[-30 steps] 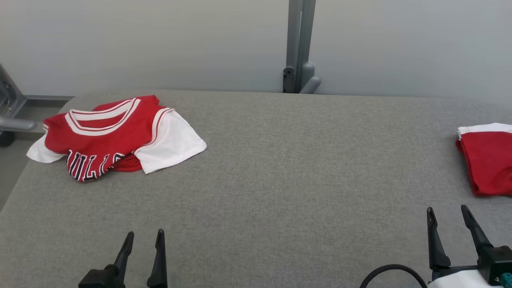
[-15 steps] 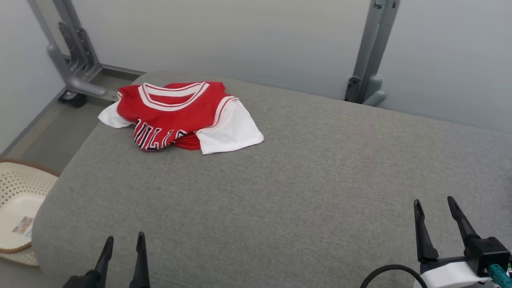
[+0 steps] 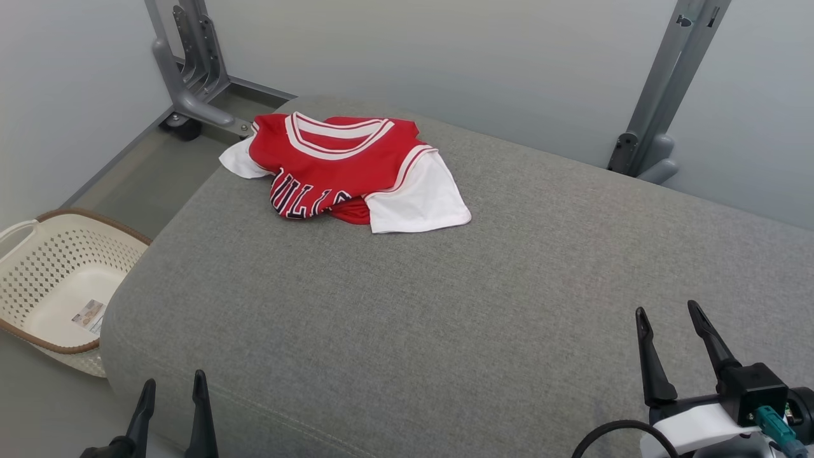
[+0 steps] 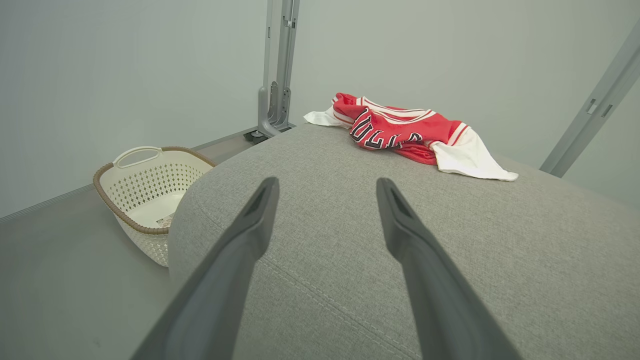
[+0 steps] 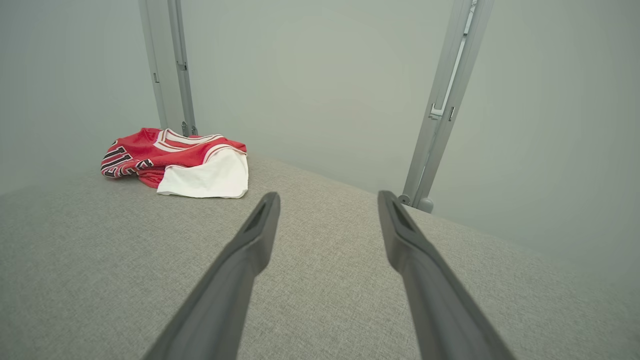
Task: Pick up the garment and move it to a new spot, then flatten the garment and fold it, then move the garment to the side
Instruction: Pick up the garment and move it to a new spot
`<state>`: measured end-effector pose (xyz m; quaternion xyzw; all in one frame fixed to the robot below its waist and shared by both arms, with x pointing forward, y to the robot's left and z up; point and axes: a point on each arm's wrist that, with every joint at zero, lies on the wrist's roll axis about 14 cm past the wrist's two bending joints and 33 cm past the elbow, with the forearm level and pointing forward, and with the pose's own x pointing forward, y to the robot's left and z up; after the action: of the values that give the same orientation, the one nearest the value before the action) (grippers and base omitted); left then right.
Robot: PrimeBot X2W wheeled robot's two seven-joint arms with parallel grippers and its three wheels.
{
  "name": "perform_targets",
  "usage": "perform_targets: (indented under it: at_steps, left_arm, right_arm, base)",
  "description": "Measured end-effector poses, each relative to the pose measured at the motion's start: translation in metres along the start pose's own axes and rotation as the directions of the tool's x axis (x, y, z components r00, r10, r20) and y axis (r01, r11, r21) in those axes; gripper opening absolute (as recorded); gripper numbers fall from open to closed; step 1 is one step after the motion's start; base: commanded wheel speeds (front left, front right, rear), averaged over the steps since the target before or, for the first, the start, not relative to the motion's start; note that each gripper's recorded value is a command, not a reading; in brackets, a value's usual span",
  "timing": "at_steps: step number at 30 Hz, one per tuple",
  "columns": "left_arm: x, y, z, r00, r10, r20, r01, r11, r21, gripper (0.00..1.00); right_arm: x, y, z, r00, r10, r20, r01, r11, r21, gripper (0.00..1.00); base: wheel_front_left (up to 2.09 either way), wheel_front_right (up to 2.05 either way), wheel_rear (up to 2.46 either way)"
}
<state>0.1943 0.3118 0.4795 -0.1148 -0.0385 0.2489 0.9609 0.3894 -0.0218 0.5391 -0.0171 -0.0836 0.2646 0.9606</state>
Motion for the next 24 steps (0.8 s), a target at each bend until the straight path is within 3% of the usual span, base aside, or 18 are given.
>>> perform_targets:
  at_steps: [12,24]
  left_arm:
    - [0.013,-0.021,0.000,0.998,-0.061,-0.002,0.061,0.998,-0.002,1.00]
    - [0.123,-0.089,0.011,0.975,-0.221,-0.037,0.221,0.975,0.013,1.00]
  right_arm:
    - [-0.005,-0.011,0.004,0.999,-0.033,0.012,0.033,0.999,-0.008,1.00]
    - [0.033,-0.047,0.007,0.996,-0.038,0.078,0.044,0.997,-0.071,1.00]
  base:
    - [0.00,0.00,0.00]
    - [0.00,0.00,0.00]
